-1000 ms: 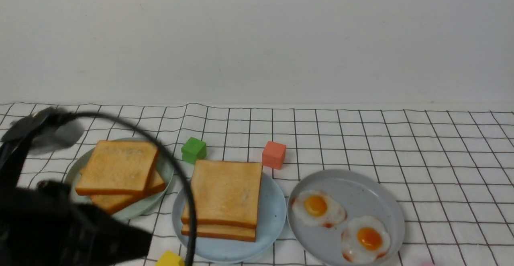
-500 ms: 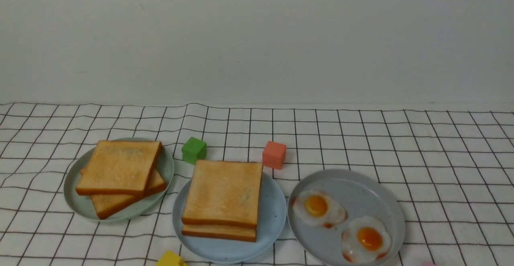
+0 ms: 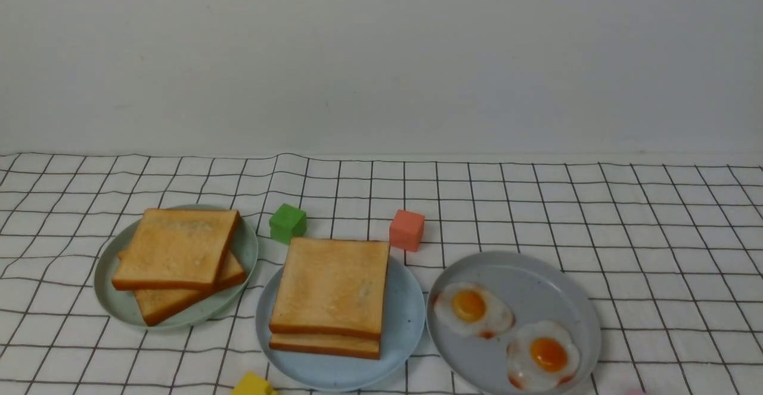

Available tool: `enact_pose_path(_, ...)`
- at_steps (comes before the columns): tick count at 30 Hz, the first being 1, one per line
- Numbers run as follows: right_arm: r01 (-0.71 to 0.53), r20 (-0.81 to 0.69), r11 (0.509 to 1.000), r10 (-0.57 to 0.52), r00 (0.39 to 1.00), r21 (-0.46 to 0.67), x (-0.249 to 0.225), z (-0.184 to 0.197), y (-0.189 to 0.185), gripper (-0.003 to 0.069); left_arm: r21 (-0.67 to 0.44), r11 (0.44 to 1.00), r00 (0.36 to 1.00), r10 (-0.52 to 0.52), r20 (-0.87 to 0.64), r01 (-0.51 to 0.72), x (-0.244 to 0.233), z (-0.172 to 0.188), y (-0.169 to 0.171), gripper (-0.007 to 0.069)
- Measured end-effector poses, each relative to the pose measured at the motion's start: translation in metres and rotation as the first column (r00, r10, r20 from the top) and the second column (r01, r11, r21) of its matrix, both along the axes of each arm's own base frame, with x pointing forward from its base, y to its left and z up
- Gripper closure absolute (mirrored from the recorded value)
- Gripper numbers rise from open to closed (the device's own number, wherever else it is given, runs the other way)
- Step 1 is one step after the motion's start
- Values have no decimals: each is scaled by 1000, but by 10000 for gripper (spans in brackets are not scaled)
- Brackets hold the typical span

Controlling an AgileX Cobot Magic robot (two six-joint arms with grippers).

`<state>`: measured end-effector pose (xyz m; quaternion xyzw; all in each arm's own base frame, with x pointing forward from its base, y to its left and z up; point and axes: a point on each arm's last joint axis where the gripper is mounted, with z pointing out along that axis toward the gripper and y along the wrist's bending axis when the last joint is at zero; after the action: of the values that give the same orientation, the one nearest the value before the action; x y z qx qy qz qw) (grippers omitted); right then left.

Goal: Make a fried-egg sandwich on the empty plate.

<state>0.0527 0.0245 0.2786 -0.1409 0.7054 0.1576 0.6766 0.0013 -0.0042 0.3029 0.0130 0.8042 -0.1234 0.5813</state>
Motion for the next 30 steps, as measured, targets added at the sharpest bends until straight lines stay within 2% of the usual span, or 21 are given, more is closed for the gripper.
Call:
enact_pose_path(4,0,0,1000,0,1000,-1,0,0,0,650,-22,997,992,80,99,-79,23,-20,3,638)
enact_pose_path(9,0,0,1000,0,1000,-1,0,0,0,648,-98,980,981,182,72,-174,42,-77,4,638)
enact_pose_path(11,0,0,1000,0,1000,-1,0,0,0,646,-83,979,981,191,41,-187,45,-93,4,636)
enact_pose_path(12,0,0,1000,0,1000,-1,0,0,0,644,-47,980,982,191,-9,-191,48,-115,4,635)
enact_pose_path(13,0,0,1000,0,1000,-1,0,0,0,644,-37,981,982,188,-14,-188,49,-117,4,635)
enact_pose_path(14,0,-1,1000,0,1000,-1,0,0,0,643,20,984,983,177,-56,-176,49,-133,4,635)
enact_pose_path(20,0,-2,1000,0,1000,-2,0,0,0,638,177,973,988,156,-13,-151,50,-135,5,629)
enact_pose_path(30,0,-2,1000,0,1000,-2,0,0,0,627,193,970,989,149,7,-148,51,-134,5,621)
